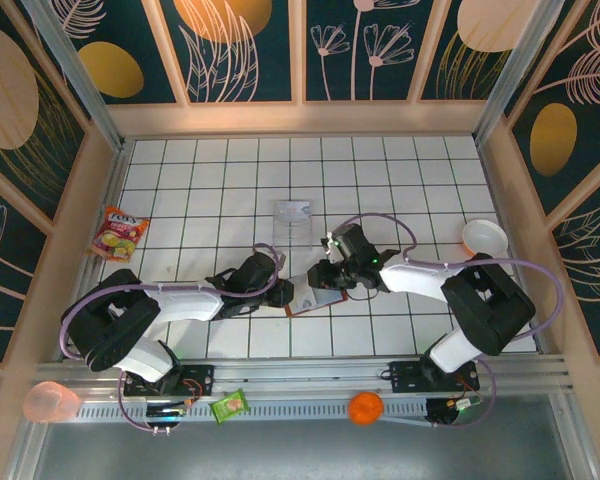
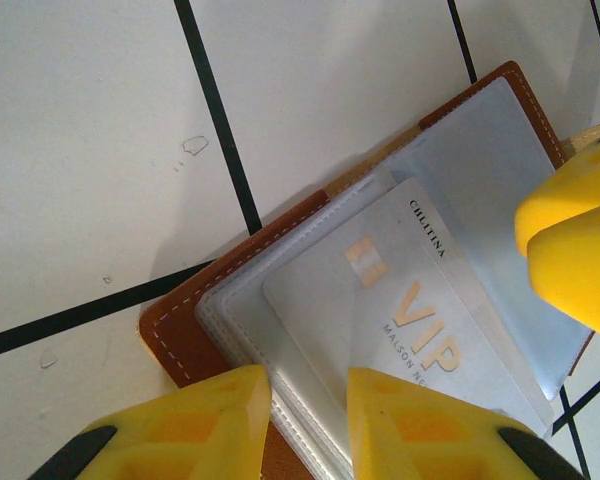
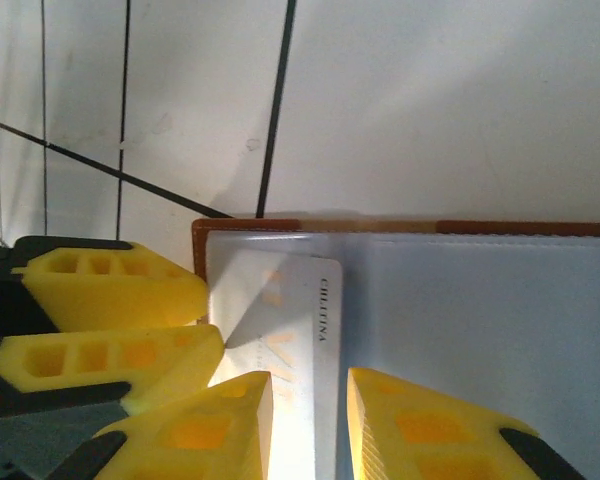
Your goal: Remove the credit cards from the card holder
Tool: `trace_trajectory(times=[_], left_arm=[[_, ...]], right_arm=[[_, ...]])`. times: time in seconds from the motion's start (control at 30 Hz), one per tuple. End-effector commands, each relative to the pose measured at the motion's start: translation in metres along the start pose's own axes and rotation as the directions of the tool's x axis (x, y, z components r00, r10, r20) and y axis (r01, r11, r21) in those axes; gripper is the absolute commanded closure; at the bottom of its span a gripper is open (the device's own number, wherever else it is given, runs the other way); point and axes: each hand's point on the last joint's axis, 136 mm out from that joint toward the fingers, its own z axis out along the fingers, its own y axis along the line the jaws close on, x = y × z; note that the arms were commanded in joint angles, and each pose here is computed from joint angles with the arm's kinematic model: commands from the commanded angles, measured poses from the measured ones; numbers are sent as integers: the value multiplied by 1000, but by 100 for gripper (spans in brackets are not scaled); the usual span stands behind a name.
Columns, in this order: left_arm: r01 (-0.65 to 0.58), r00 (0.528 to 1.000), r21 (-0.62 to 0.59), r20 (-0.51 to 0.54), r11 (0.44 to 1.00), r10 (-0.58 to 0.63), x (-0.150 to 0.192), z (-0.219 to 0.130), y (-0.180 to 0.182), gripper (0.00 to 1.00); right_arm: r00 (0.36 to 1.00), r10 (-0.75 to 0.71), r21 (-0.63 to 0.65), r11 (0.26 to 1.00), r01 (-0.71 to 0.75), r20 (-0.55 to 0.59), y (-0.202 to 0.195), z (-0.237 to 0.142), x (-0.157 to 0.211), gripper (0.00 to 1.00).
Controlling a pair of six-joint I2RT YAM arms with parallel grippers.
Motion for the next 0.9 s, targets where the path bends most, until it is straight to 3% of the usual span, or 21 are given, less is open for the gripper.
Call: trace_trajectory(times=[0.0, 0.63, 0.87], left_arm=[[-6, 998, -81, -70, 997, 0, 25, 3, 24, 73], [-2, 997, -66, -71, 998, -3, 26, 4, 23, 73], [-2, 997, -64, -71, 998, -3, 27, 4, 23, 74]], right_arm=[[999, 35, -25, 999, -35, -24, -1, 5, 5, 73], [994, 87, -54, 994, -91, -71, -8, 16, 20, 78], [992, 109, -56, 992, -112, -67, -11, 18, 22, 93]])
